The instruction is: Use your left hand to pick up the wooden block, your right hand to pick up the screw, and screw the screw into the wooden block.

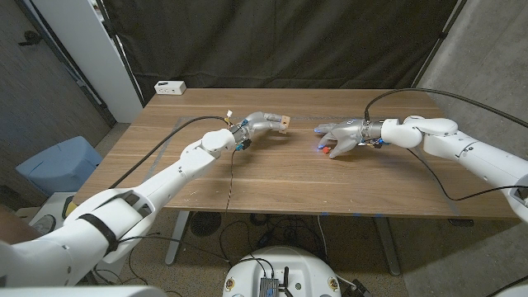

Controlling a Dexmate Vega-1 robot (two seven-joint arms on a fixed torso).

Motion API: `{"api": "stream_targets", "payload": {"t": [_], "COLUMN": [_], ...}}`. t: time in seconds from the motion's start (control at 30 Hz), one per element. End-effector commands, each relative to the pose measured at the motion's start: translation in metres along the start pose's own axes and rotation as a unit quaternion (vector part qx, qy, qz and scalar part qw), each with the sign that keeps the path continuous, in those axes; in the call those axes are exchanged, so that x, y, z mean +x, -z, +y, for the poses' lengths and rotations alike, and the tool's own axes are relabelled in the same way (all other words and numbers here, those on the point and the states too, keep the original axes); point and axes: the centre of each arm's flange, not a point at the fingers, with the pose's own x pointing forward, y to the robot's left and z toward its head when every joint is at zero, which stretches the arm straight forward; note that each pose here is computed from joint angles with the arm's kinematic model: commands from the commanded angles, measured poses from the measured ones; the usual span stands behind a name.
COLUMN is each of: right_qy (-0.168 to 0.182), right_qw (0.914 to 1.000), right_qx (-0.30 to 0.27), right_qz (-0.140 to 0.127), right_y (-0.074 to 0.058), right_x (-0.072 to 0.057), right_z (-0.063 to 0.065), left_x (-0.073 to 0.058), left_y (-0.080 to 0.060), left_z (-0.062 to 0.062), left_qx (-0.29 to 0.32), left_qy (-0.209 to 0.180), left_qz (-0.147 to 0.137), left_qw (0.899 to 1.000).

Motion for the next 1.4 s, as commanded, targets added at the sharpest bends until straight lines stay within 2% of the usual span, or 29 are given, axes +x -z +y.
{"api": "stream_targets", "payload": {"t": [0.03, 0.3, 1.4], "right_qy": [-0.001, -0.002, 0.009], "right_qw": [1.0, 1.0, 0.9999], "right_qx": [-0.006, -0.008, -0.01], "right_qz": [-0.002, -0.002, -0.003], "right_y": [0.0, -0.001, 0.005], "right_x": [0.002, 0.001, 0.005], "right_z": [-0.001, -0.006, 0.0], "left_x": [-0.002, -0.005, -0.013], "left_y": [0.0, 0.001, 0.002], "left_z": [-0.001, -0.003, -0.008], "left_qx": [-0.001, -0.003, -0.006], "left_qy": [0.003, 0.003, 0.005], "left_qz": [0.001, 0.003, 0.009], "left_qw": [1.0, 1.0, 1.0]}}
